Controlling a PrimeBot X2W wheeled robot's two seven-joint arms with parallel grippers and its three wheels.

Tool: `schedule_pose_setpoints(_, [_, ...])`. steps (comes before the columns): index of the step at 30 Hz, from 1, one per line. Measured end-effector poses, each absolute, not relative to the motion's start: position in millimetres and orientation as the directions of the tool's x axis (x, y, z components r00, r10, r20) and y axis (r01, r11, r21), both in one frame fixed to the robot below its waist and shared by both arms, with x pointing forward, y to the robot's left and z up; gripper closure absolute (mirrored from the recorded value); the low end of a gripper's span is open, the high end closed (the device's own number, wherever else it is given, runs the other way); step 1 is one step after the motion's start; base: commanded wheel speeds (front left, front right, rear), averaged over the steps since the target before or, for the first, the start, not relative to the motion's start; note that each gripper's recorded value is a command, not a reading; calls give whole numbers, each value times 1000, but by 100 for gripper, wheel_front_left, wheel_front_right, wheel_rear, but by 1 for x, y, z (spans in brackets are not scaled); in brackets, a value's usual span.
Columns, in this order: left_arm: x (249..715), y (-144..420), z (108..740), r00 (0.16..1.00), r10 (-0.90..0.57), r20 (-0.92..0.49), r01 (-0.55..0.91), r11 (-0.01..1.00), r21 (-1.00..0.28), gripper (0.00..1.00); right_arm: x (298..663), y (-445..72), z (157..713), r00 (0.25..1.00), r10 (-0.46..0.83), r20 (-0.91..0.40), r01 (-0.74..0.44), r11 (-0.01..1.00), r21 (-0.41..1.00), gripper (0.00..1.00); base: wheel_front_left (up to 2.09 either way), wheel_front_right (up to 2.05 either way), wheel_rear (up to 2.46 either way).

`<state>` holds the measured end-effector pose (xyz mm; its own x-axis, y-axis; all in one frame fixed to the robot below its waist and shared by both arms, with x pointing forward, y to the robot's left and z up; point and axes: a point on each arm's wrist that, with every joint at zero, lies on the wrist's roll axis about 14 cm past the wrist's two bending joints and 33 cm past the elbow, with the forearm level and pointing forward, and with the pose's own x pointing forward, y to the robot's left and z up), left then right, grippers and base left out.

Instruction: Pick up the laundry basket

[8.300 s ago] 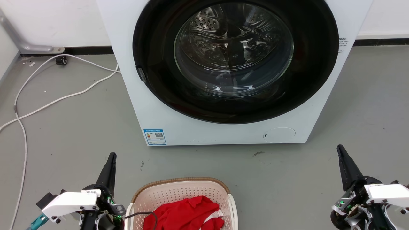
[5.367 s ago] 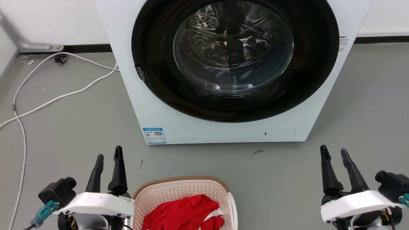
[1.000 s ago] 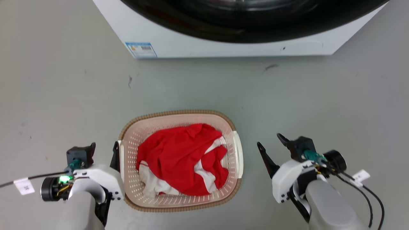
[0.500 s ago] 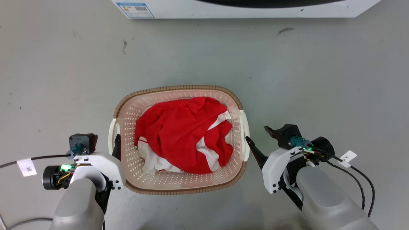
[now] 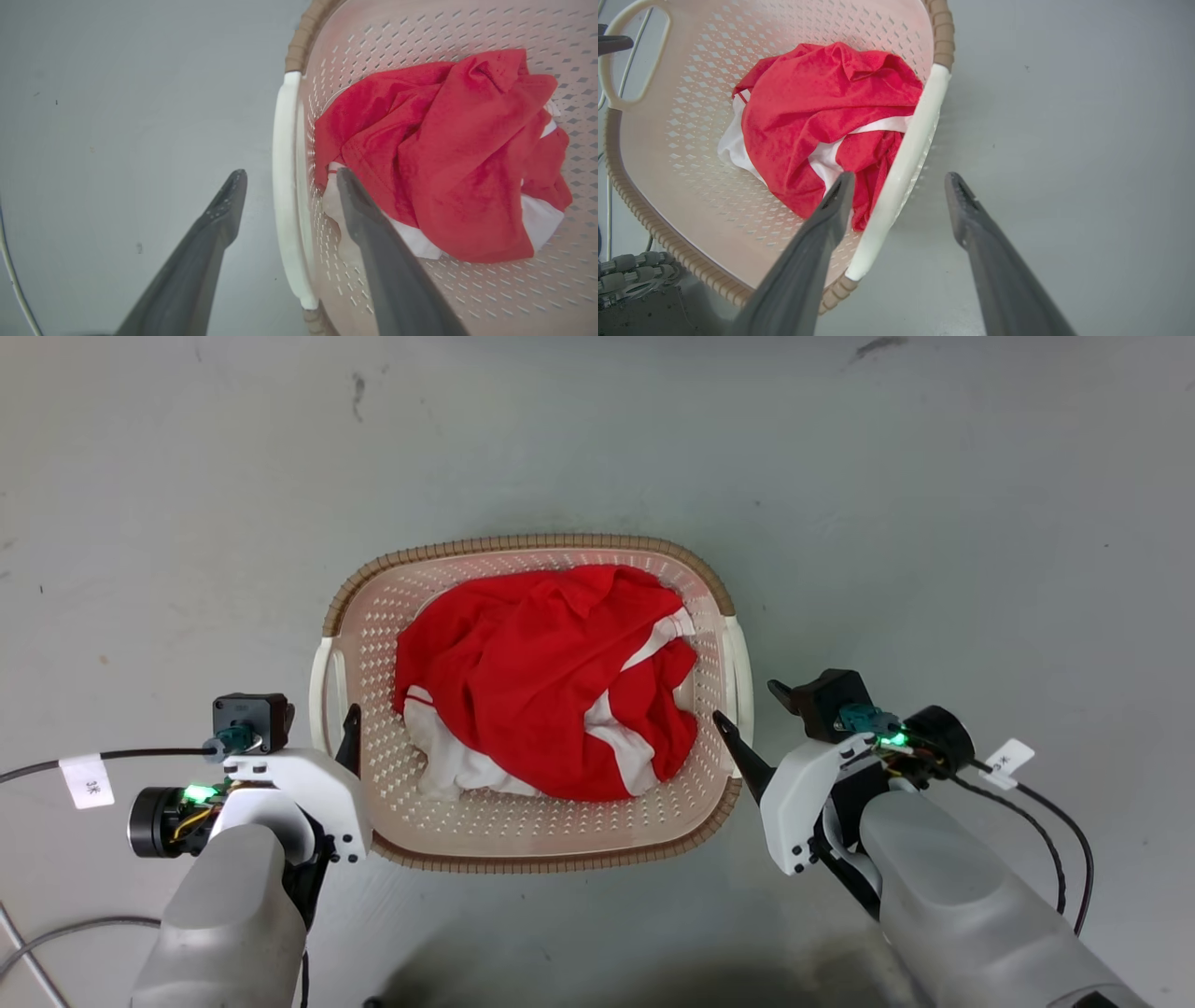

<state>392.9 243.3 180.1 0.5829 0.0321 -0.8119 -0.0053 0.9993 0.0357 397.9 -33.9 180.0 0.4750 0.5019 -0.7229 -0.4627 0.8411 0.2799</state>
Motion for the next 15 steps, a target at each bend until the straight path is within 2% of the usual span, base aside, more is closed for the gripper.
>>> schedule_pose_setpoints(15, [390, 239, 151, 520, 17, -854, 16, 999, 30, 0, 396, -26, 145, 401, 514, -758, -469, 826, 312, 0, 0, 0, 0])
